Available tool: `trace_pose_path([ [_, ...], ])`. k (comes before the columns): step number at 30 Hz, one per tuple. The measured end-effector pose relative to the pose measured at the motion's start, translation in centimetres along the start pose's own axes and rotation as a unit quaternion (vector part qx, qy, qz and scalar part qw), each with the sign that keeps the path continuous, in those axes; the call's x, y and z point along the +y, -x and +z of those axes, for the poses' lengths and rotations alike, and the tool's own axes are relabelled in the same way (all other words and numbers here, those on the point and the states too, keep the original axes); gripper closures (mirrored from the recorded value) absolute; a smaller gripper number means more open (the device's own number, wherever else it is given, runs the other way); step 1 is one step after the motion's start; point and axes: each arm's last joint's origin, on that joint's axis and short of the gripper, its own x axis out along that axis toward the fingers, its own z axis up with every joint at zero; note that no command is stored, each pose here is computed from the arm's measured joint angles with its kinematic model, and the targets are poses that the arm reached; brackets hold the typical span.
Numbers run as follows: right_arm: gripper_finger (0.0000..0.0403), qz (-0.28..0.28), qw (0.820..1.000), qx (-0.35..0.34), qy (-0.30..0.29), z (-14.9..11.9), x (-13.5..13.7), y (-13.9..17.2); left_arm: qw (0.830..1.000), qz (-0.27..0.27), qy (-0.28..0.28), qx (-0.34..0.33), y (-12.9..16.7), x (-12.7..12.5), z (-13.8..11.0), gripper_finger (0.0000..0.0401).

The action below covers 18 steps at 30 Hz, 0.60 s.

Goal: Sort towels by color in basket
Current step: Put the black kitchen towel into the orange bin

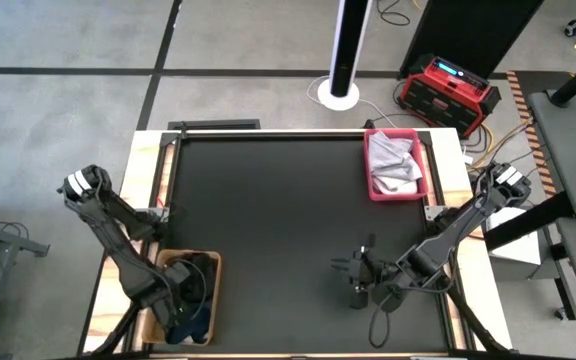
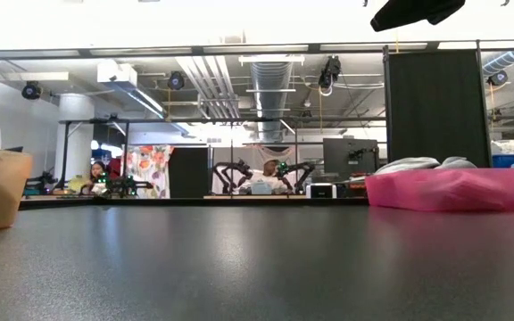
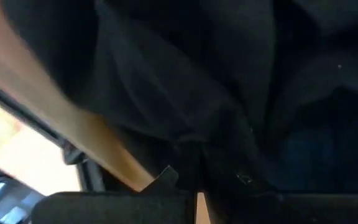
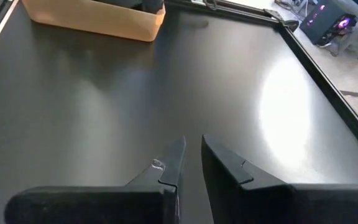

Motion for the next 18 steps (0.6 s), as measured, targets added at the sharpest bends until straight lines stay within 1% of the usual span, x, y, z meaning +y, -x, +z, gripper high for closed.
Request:
trace_pose_path([
  [6,0.0360,0.000,1.000,-0.001,-0.002,0.0,0.1,-0.1,1.000,0.005,0.014,-0.002,-1.1,0.4,0.4,0.0401],
  [11,0.0359,0.001,1.000,-0.003,-0.003,0.0,0.1,-0.1,1.000,0.006,0.017,-0.005,-1.3,0.5,0.5,0.0401],
  [15,0.0360,0.001,1.000,-0.003,-0.002,0.1,0.1,-0.1,1.000,0.005,0.020,-0.001,-1.1,0.4,0.3,0.0401],
  [18,0.0358,0.001,1.000,-0.003,0.002,0.0,0.1,-0.1,1.000,-0.011,0.005,0.008,-0.2,-0.2,-0.1,0.0401],
])
